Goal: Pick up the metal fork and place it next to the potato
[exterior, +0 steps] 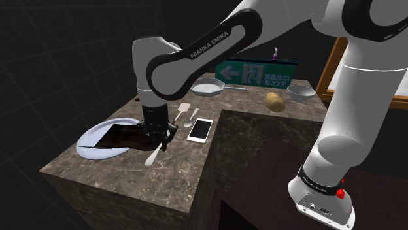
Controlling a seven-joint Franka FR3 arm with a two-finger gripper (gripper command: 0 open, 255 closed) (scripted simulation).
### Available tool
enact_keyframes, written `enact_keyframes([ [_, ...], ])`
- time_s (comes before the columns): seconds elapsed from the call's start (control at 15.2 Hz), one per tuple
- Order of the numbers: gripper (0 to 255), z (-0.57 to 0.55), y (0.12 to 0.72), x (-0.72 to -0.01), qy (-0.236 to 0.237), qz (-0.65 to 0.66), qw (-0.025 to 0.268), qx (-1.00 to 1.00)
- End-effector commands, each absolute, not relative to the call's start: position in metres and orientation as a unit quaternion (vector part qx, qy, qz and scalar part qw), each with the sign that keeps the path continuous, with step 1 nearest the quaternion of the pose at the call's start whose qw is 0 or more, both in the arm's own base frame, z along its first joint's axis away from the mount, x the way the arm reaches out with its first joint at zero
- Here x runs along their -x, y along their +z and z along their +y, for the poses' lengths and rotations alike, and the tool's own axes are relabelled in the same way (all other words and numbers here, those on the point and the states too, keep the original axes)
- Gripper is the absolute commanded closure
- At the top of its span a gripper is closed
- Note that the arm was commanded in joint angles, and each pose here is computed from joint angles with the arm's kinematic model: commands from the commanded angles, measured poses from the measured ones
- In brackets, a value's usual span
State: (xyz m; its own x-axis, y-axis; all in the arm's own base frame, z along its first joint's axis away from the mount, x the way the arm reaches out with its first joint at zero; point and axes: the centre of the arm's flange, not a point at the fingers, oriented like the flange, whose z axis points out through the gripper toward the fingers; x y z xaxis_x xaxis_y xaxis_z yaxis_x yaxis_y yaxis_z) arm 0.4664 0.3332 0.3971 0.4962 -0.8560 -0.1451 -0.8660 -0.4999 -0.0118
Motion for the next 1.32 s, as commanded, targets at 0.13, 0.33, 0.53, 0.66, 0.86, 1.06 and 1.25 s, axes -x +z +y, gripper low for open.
enact_keyframes([
  [0.13, 255, 0.333, 0.420, -0.465, 0.060, 0.498, 0.041, 0.864],
  [0.33, 255, 0.333, 0.436, -0.465, 0.060, 0.498, 0.041, 0.864],
  [0.53, 255, 0.333, 0.452, -0.465, 0.060, 0.498, 0.041, 0.864],
  [0.66, 255, 0.333, 0.463, -0.465, 0.060, 0.498, 0.041, 0.864],
  [0.86, 255, 0.320, 0.473, -0.465, 0.060, 0.498, 0.041, 0.864],
  [1.06, 255, 0.280, 0.473, -0.465, 0.060, 0.498, 0.041, 0.864],
  [1.25, 255, 0.241, 0.473, -0.465, 0.060, 0.498, 0.041, 0.864],
])
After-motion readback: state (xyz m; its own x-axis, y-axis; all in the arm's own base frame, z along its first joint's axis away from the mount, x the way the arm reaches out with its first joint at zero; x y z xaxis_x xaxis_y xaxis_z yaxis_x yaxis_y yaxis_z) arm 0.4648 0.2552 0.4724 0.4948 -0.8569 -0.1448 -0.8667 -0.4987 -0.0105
